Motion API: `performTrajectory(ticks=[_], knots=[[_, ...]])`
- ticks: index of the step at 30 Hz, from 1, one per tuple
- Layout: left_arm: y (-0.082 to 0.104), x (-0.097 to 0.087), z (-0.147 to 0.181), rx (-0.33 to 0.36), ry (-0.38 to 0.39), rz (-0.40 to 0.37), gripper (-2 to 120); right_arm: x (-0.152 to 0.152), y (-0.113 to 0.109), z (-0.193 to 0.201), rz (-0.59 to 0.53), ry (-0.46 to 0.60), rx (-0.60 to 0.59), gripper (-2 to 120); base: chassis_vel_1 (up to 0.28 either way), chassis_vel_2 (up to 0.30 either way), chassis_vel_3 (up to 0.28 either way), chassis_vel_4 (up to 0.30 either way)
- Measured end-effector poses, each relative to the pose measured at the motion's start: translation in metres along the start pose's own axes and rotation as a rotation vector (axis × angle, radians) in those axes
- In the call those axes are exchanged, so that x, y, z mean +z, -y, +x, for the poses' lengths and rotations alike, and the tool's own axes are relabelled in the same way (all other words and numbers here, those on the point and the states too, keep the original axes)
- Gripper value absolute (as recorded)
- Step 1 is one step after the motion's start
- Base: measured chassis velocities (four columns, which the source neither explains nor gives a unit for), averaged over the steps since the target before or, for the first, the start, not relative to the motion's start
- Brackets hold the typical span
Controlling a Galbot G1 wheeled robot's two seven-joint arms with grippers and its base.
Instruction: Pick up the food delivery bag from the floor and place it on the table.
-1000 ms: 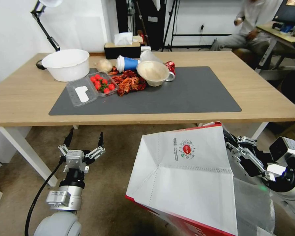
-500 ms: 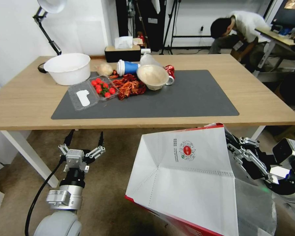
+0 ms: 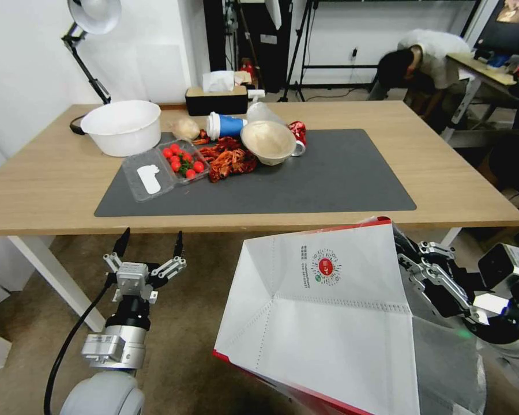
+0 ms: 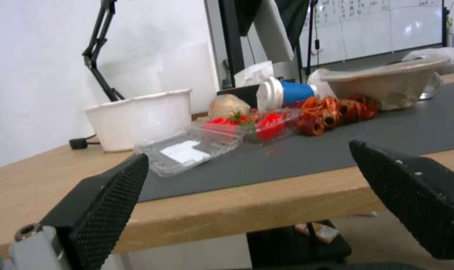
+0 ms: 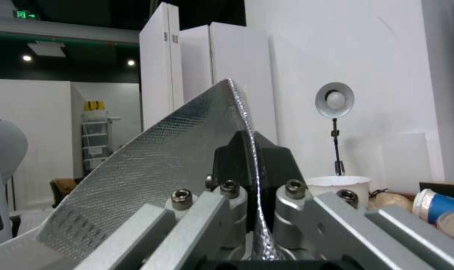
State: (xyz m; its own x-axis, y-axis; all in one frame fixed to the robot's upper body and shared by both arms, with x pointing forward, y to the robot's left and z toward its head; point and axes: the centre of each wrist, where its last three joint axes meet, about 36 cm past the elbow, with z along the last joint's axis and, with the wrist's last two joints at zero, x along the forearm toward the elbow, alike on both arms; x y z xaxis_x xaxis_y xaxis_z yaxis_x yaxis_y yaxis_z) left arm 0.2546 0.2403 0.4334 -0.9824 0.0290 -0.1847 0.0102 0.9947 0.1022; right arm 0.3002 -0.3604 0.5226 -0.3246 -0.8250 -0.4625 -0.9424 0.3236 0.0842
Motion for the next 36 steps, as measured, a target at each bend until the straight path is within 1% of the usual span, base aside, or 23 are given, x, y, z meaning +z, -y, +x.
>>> performTrajectory(ticks=[23,31,36], knots=[[0.0026,0.0029,0.0003,-0.003,-0.003,0.006,100,0.0042,0.0012,0.0020,-0.002,-0.002,0.008,0,0.000,0.000,0.000,0.000],[0.0034,0.0040,0.0012,0.000,0.018,0.024,100,0.0055,0.0011,0.0038,-0.003,-0.003,0.011,0,0.000,0.000,0.000,0.000],[0.0030,0.0040,0.0008,-0.002,0.025,0.017,100,0.0054,0.0012,0.0038,-0.002,-0.003,0.010,0,0.000,0.000,0.000,0.000]])
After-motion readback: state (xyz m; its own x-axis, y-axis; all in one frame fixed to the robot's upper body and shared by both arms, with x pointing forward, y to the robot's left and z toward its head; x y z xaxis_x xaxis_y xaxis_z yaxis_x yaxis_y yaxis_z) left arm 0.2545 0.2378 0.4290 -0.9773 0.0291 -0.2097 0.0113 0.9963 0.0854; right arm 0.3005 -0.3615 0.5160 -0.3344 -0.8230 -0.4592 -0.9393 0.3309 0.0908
